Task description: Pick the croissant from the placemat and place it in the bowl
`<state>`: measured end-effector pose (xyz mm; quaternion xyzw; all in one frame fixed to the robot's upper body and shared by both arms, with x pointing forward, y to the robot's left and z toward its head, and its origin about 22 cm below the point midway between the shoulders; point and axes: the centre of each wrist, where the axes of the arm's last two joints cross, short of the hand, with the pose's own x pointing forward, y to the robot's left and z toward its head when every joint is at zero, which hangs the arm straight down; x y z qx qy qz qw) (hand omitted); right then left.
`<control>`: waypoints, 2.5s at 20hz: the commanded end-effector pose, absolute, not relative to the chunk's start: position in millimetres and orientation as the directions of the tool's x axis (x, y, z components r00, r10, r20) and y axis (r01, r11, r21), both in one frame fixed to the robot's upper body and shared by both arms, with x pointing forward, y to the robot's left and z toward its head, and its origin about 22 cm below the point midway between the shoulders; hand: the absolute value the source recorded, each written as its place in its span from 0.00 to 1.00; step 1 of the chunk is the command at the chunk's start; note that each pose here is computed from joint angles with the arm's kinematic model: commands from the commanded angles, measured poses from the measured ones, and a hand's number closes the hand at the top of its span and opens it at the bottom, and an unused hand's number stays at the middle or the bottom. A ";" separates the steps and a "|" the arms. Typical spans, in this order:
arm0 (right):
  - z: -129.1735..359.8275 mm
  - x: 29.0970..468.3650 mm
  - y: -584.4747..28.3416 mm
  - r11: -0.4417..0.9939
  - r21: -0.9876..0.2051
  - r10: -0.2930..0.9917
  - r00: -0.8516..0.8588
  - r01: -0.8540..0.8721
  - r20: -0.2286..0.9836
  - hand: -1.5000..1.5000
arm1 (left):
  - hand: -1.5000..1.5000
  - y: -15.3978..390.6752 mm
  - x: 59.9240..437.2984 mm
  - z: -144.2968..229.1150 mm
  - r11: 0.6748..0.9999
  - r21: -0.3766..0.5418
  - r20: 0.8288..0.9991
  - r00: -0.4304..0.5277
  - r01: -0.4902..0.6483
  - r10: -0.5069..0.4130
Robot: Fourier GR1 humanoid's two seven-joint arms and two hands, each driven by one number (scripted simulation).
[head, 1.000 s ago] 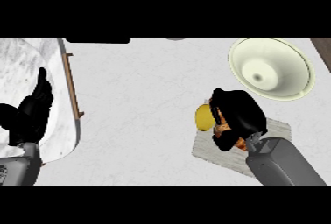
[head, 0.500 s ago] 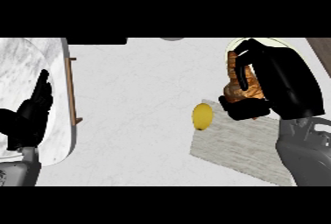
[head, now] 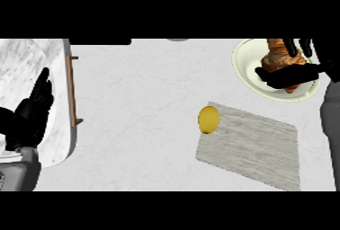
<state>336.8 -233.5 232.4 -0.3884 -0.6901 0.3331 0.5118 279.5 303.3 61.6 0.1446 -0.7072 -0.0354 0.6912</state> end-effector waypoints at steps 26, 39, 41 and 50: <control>139.6 438.7 -365.7 0.511 -0.853 0.859 0.028 -0.100 0.511 0.00 | 0.50 287.7 291.1 57.8 0.963 0.244 0.968 -0.035 -0.116 -0.249; 144.9 402.2 -447.5 0.968 -0.196 0.214 -0.110 0.158 0.971 0.00 | 0.50 293.4 281.8 55.4 0.962 0.240 0.969 -0.028 -0.134 -0.246; 150.5 380.1 -481.1 0.966 -0.210 0.225 -0.092 0.151 0.970 0.00 | 0.50 311.1 281.2 61.1 0.962 0.241 0.970 -0.013 -0.126 -0.244; 131.6 313.2 -547.0 0.987 -0.131 0.139 -0.085 0.096 0.987 0.00 | 0.50 298.9 288.8 63.4 0.960 0.235 0.969 -0.036 -0.150 -0.243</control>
